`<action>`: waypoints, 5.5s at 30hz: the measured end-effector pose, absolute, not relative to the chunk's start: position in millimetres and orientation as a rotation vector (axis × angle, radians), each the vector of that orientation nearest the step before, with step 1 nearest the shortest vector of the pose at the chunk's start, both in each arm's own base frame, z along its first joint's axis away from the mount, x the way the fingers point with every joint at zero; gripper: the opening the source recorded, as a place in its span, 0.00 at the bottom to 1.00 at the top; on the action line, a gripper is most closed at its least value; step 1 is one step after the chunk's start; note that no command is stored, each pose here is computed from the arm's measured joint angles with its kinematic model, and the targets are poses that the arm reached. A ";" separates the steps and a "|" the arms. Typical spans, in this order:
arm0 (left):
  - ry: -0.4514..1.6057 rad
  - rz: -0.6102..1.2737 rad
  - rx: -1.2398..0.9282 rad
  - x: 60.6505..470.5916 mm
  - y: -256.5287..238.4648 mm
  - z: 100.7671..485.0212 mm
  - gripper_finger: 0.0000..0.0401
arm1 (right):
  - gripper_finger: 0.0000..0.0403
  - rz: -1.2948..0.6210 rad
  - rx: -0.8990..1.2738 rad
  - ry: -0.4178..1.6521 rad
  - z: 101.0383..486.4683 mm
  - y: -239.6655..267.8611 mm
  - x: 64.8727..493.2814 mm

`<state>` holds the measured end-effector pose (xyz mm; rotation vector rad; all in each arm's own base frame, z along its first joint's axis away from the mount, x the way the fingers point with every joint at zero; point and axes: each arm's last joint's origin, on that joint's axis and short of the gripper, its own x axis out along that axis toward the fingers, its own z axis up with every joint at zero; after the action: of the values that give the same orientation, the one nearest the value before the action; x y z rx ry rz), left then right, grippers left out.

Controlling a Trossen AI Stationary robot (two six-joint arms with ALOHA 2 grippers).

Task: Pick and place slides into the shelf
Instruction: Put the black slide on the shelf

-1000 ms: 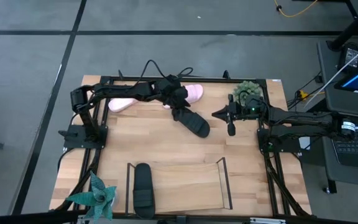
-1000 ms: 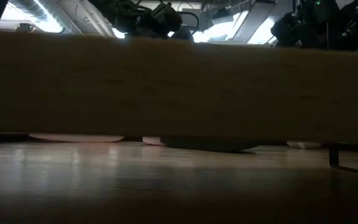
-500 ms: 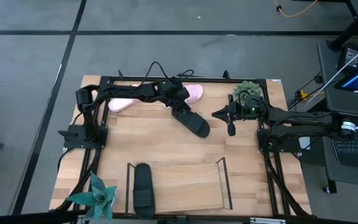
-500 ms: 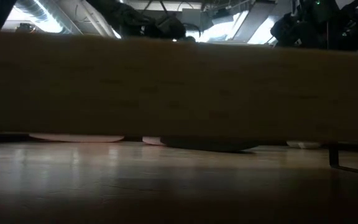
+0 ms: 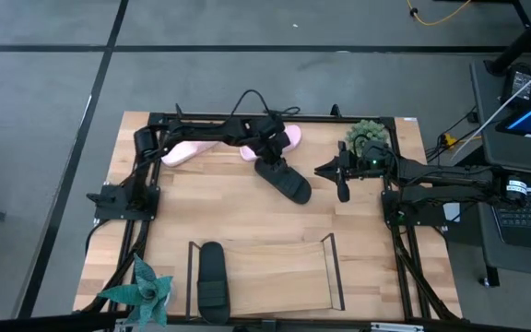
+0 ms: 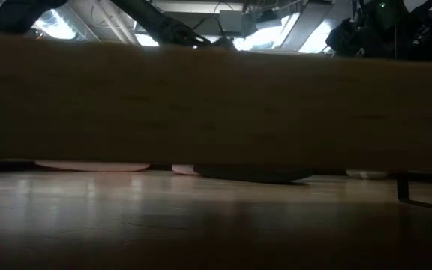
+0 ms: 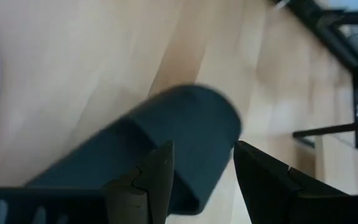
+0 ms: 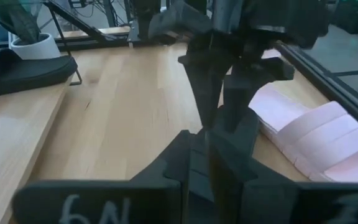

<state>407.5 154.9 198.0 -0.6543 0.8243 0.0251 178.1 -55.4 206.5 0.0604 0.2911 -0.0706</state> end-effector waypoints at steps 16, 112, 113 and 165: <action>0.906 0.061 -0.749 412.5 151.8 181.9 0.39 | 0.13 -0.070 0.068 0.326 203.1 -55.1 177.2; 1.154 -0.524 -0.484 336.3 -112.4 306.3 0.00 | 0.13 -0.068 0.113 0.452 179.0 -59.7 190.2; 1.161 -0.525 -0.488 336.7 -117.7 304.3 0.00 | 0.13 -0.067 0.114 0.450 179.1 -59.7 190.3; 1.325 -0.450 -0.674 352.5 -168.9 245.3 0.00 | 0.13 0.007 0.139 0.458 178.3 -51.4 192.0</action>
<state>352.5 -168.9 245.3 -0.6742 1.3254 -0.4497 192.0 -51.4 178.3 0.1394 0.4584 0.0069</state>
